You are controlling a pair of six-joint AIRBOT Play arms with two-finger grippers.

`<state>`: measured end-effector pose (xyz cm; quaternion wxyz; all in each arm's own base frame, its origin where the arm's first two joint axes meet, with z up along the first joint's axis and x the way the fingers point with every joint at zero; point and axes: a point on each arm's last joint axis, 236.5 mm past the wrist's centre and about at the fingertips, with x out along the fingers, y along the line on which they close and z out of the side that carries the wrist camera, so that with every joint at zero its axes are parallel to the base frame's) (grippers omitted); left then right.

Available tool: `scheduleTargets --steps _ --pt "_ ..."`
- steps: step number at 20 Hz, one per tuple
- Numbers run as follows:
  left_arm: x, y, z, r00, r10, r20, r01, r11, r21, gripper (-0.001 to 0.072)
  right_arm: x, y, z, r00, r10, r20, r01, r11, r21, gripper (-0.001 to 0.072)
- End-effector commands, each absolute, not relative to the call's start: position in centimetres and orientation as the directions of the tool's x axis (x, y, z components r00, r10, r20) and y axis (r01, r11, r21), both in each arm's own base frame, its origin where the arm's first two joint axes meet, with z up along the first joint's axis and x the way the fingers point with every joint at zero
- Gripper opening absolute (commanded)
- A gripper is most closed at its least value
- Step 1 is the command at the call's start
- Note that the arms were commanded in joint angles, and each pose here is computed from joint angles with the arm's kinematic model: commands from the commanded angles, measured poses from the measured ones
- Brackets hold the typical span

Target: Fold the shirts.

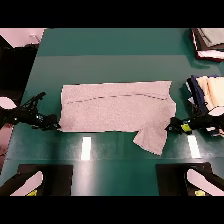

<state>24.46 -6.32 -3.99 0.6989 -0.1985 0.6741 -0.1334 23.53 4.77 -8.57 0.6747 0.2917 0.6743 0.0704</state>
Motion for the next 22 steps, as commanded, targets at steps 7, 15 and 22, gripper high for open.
scheduleTargets --steps 7,15,22 --pt "21.9 -5.3 -0.7 0.028 -0.395 -0.918 0.016 0.919 -0.394 0.002 16.5 1.3 -1.8 -0.027 0.275 -0.961 0.124 0.955 0.27 0.0009" --pt "23.6 -8.4 3.5 0.2 -0.507 -0.838 0.065 0.861 -0.505 0.0022 20.3 1.3 3.7 0.26 0.239 -0.935 0.079 0.96 0.268 0.0009" --pt "31.3 -6.3 4.1 0.388 -0.445 -0.807 0.033 0.882 -0.47 0.0021 26.9 0.0 3.3 0.272 0.266 -0.925 0.11 0.946 0.305 0.0009"
